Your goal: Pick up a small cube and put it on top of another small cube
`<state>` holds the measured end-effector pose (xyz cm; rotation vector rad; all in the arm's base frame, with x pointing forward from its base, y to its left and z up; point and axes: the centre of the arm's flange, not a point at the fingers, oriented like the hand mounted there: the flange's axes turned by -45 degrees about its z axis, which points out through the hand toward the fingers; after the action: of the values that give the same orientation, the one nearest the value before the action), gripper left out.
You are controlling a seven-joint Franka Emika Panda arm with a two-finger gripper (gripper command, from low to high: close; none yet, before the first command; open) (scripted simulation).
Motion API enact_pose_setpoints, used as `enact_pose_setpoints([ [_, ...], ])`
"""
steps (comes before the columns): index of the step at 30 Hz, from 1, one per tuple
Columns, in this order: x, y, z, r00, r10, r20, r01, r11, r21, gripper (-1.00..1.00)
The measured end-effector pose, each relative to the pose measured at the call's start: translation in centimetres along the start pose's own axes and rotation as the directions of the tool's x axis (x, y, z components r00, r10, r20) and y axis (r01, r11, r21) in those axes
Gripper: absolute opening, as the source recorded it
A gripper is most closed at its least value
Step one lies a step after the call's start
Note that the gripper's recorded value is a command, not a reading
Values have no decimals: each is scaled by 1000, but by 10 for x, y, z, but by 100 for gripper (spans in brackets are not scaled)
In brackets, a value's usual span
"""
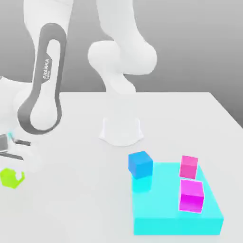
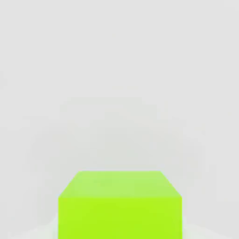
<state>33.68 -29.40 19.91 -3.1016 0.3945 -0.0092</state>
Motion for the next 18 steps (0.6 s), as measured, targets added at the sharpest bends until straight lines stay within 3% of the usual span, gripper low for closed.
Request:
enact_pose_setpoints([
  [7,3,-150,-49,963,-268,-9,268,962,47,-100],
  [18,-87,-306,-101,804,-594,5,594,804,21,-100],
])
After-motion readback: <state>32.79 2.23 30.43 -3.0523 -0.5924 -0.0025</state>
